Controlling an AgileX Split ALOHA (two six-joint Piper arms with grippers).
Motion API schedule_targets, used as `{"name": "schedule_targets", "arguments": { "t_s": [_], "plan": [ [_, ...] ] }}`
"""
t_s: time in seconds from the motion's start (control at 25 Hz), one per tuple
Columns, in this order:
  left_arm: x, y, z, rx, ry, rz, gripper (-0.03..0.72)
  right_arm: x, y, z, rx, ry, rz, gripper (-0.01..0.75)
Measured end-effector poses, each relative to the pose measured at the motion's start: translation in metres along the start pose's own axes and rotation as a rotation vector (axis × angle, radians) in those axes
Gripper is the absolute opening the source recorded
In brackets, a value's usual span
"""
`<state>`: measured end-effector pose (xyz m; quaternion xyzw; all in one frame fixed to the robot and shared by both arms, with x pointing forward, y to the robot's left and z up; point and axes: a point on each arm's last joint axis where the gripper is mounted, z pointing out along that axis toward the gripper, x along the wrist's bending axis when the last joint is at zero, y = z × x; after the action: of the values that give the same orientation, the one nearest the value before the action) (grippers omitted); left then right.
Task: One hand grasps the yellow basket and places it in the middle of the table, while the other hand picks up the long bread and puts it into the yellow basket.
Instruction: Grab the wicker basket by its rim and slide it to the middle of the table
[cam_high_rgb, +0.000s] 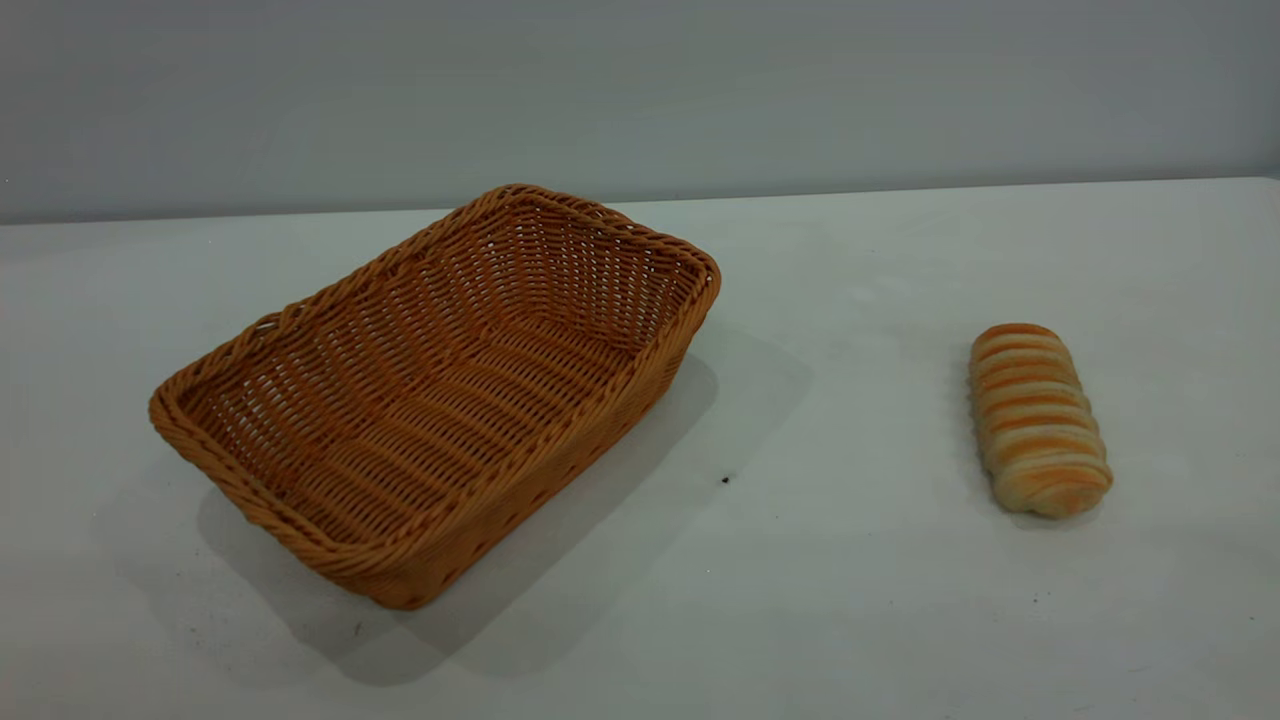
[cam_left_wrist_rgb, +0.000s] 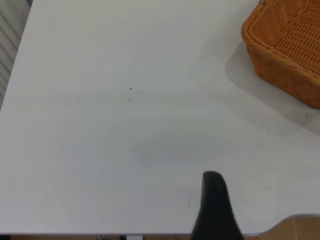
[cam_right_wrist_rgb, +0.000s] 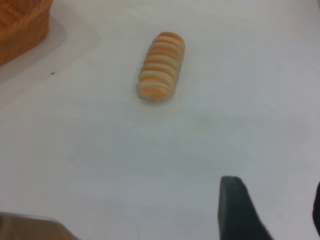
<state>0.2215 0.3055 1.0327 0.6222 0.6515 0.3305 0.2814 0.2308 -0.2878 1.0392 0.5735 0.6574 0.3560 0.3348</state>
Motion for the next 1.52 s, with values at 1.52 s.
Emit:
{"name": "schedule_targets", "arguments": {
  "t_s": [1.52],
  "plan": [
    [0.0001, 0.0021, -0.002, -0.006, 0.0, -0.007, 0.584, 0.0012, 0.001, -0.0003, -0.01, 0.013, 0.035, 0.239]
  ]
}}
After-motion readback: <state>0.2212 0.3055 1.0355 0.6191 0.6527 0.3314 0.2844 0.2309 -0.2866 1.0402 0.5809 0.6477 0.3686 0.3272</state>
